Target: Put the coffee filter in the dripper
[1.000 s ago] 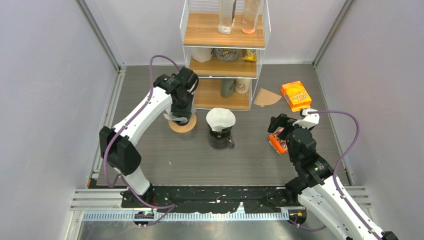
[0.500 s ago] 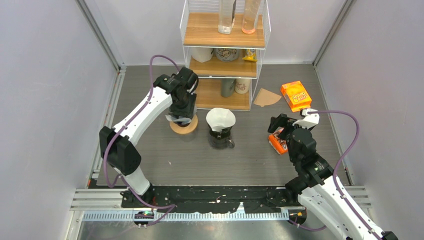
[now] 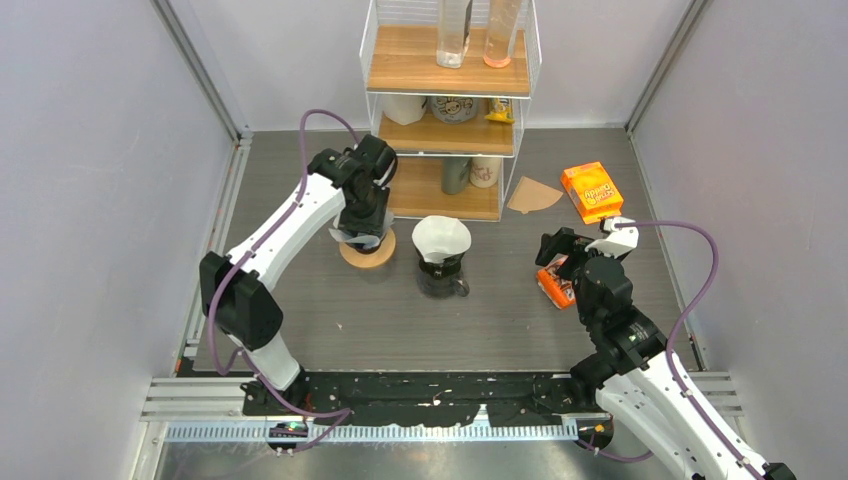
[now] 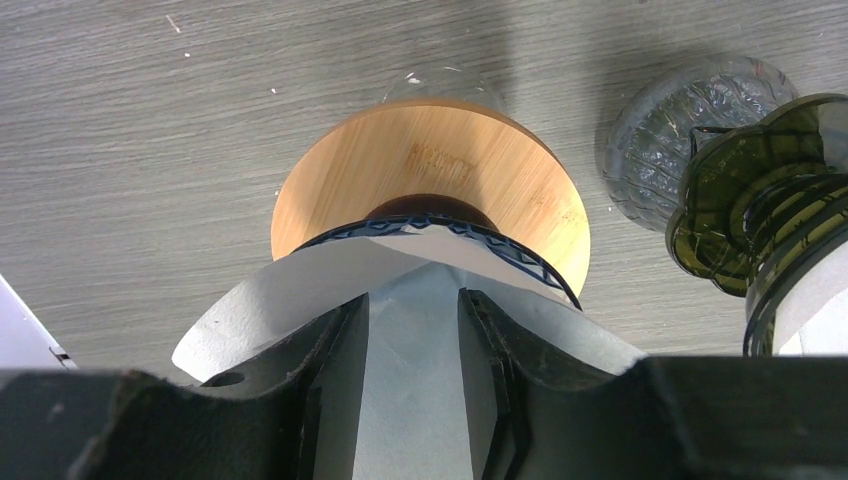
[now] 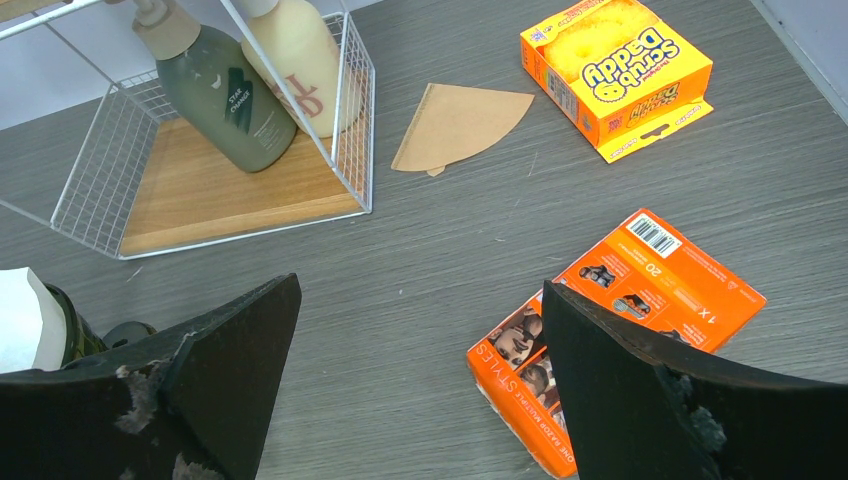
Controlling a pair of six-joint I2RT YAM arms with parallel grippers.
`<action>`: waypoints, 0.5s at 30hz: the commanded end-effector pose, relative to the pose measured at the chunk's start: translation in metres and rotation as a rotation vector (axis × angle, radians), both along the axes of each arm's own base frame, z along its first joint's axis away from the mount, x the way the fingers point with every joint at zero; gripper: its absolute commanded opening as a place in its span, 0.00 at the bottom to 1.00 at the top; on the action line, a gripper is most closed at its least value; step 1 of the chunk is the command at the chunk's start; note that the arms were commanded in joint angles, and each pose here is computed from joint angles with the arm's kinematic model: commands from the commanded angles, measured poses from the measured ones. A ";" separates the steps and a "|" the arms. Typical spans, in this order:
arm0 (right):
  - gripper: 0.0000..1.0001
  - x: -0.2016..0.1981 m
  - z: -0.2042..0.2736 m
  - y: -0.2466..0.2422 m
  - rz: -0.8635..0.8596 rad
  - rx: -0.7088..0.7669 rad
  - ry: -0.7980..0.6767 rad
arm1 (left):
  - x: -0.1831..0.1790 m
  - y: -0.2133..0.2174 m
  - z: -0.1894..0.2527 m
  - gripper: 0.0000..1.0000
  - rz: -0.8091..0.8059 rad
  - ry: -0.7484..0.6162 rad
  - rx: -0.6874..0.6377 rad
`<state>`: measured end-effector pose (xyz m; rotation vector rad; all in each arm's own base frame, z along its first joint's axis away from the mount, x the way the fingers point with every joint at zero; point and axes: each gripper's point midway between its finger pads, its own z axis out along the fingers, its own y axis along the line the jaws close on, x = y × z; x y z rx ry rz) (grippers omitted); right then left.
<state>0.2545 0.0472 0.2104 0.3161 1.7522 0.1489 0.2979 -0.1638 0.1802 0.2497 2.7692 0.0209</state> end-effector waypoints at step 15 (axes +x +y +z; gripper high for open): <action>0.97 0.002 0.016 -0.003 -0.017 0.008 -0.043 | 0.000 0.005 -0.011 0.43 0.009 0.012 0.047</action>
